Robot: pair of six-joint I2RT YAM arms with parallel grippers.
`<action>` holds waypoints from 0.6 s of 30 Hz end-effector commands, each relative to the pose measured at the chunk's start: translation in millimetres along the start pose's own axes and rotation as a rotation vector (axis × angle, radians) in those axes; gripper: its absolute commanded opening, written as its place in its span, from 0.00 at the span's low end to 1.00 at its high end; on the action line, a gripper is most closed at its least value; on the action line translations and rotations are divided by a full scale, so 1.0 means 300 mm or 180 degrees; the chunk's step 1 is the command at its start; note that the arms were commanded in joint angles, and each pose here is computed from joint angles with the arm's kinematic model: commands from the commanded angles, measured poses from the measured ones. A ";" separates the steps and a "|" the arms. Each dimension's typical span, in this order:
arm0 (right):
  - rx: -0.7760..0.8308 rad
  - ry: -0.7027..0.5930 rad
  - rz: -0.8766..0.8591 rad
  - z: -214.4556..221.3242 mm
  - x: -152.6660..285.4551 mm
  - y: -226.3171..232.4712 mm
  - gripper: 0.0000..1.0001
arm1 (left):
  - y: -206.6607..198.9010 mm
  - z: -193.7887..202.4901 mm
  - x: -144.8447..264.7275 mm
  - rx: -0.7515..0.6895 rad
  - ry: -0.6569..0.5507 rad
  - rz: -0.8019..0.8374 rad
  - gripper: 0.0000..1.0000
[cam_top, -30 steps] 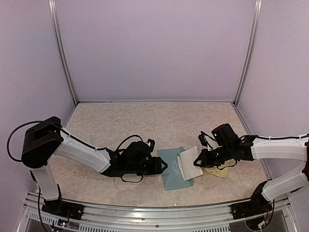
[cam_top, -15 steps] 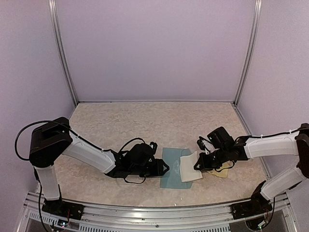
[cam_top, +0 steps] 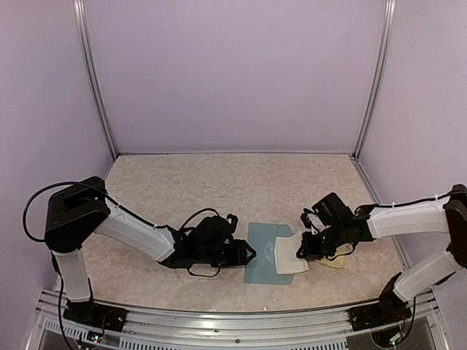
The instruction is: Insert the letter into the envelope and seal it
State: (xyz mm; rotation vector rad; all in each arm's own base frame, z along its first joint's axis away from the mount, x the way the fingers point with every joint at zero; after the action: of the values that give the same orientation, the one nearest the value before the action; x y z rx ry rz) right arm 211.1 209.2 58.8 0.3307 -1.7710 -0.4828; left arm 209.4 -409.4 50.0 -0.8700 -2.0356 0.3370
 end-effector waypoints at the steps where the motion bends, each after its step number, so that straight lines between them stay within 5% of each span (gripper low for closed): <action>1: -0.0057 0.0014 0.0059 -0.020 -0.009 0.002 0.00 | 0.047 0.066 -0.032 -0.0007 0.0236 -0.0059 0.48; 18: -0.0026 0.0055 -0.0080 -0.049 -0.033 0.055 0.00 | 0.054 0.090 -0.053 -0.0001 0.0321 0.0020 0.46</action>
State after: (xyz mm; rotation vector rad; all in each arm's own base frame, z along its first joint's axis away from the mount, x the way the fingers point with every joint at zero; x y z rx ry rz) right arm 216.9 218.3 49.1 0.3219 -1.7261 -0.4711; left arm 211.1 -419.5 48.8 -0.9402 -2.0046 0.3804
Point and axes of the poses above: each gripper's point midway between its finger pads, its own x axis back along the fingers, its own y axis along the line the jaws close on, z = x × y, the point moved 3 cm from there along x, back along the fingers, and after that the axes turned 12 degrees about -x, right-handed, at the moved point
